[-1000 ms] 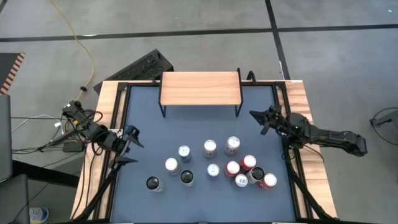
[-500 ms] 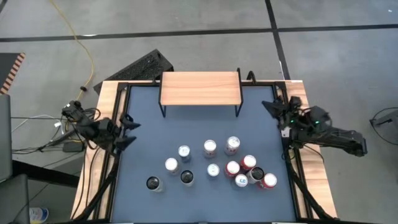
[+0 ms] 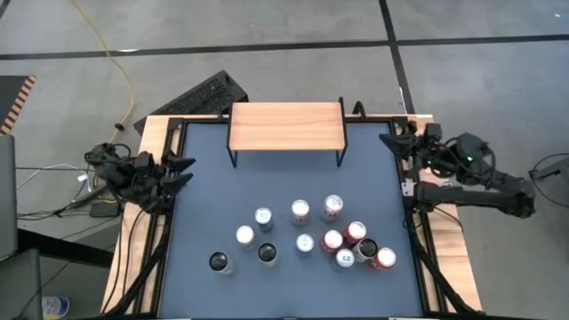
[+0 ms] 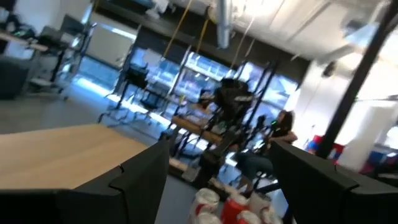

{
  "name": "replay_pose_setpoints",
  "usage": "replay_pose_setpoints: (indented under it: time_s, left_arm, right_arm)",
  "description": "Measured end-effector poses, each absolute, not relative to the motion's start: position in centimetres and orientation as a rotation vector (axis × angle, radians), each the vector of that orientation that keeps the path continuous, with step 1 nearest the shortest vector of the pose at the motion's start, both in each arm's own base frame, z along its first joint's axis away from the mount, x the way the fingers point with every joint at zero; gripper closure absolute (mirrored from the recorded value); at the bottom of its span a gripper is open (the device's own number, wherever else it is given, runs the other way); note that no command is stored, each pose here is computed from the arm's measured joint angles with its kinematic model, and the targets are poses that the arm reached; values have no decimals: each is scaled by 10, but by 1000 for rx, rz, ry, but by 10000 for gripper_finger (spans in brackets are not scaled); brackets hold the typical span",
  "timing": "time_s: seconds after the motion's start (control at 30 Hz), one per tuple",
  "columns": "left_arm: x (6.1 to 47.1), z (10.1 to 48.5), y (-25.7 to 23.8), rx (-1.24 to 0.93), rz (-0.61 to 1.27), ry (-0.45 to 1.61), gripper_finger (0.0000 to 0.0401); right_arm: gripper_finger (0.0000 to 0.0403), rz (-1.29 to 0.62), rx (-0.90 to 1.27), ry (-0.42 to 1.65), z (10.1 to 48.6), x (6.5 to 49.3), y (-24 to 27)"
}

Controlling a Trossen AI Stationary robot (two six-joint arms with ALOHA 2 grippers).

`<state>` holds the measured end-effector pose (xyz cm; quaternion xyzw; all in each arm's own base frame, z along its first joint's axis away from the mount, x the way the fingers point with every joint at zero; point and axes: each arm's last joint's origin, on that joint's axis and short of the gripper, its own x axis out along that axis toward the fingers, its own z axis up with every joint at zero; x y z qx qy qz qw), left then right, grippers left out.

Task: Place canned beverage on shelf
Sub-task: Put the bottom left black soda on the shelf

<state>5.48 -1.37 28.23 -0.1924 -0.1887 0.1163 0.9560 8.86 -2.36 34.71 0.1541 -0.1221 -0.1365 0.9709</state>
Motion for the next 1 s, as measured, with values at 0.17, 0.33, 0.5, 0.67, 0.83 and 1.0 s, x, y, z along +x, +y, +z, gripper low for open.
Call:
replay_pose_setpoints:
  time_s: [0.17,0.33,0.5,0.67,0.83,1.0]
  left_arm:
    - [64,299,-21,-352,226,-229,132]
    - [92,326,-45,-204,138,10,132]
    - [133,344,-81,-46,68,326,132]
    - [176,353,-118,66,-37,547,123]
    - [193,371,-137,-13,-102,830,102]
    - [204,393,-149,-81,-81,972,96]
  right_arm:
    - [403,-303,229,-40,356,110,-27]
    - [403,-334,77,139,352,124,-31]
    - [391,-319,7,196,348,133,-32]
    - [319,-289,-27,259,342,142,-30]
    - [222,-253,-53,270,341,146,-26]
    - [161,-222,-58,266,341,147,-21]
